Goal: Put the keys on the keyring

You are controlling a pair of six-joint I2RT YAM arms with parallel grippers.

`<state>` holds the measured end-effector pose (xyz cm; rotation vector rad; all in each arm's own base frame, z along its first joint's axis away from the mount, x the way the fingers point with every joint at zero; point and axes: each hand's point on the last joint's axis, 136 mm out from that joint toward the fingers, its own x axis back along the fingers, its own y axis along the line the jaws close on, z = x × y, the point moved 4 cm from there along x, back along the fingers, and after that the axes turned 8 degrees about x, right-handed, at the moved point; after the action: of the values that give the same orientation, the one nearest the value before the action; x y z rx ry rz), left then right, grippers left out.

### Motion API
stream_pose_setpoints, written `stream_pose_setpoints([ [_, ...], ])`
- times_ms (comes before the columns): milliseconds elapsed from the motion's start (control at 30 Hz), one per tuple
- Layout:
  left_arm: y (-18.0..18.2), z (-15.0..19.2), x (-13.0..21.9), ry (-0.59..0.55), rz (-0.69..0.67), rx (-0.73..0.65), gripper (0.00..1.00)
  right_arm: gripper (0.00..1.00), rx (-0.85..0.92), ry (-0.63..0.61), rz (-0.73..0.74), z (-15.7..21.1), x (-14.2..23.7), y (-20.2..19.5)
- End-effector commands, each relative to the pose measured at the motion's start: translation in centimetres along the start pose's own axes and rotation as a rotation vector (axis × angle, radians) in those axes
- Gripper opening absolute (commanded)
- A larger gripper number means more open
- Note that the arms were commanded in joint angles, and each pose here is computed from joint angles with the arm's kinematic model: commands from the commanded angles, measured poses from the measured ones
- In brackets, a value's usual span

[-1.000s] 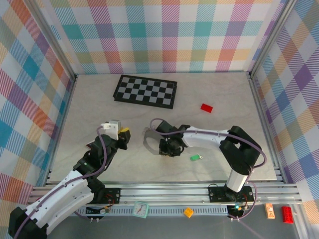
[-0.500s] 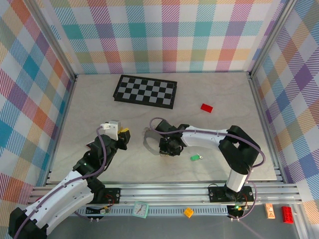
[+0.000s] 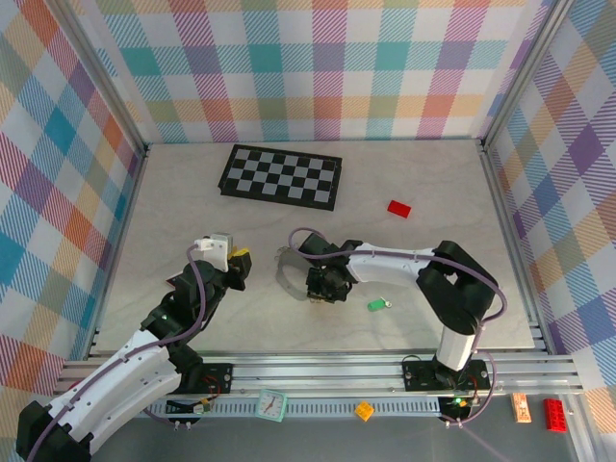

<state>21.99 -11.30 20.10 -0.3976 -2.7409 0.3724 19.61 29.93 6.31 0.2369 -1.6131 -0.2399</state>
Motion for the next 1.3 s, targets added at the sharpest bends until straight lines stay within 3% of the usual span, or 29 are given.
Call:
stream_pose_setpoints([
  [0, 0.2, -0.3, 0.2, -0.019, -0.010, 0.014, 0.32, 0.19, -0.018, 0.022, 0.010, 0.2, -0.6, 0.1],
  [133, 0.2, -0.4, 0.3, -0.020, -0.012, 0.013, 0.32, 0.14, -0.020, 0.022, 0.014, 0.2, -0.7, 0.1],
  [267, 0.2, -0.4, 0.4, -0.021, -0.013, 0.011, 0.32, 0.00, -0.009, 0.006, 0.015, 0.0, -0.4, 0.1],
  [733, 0.3, -0.4, 0.5, -0.022, -0.019, 0.008, 0.32, 0.00, 0.265, -0.031, 0.049, -0.8, 2.7, 0.7],
  [1267, 0.6, -0.2, 0.7, -0.020, -0.028, 0.006, 0.32, 0.00, 0.238, 0.021, -0.001, -0.5, 1.0, 1.6],
])
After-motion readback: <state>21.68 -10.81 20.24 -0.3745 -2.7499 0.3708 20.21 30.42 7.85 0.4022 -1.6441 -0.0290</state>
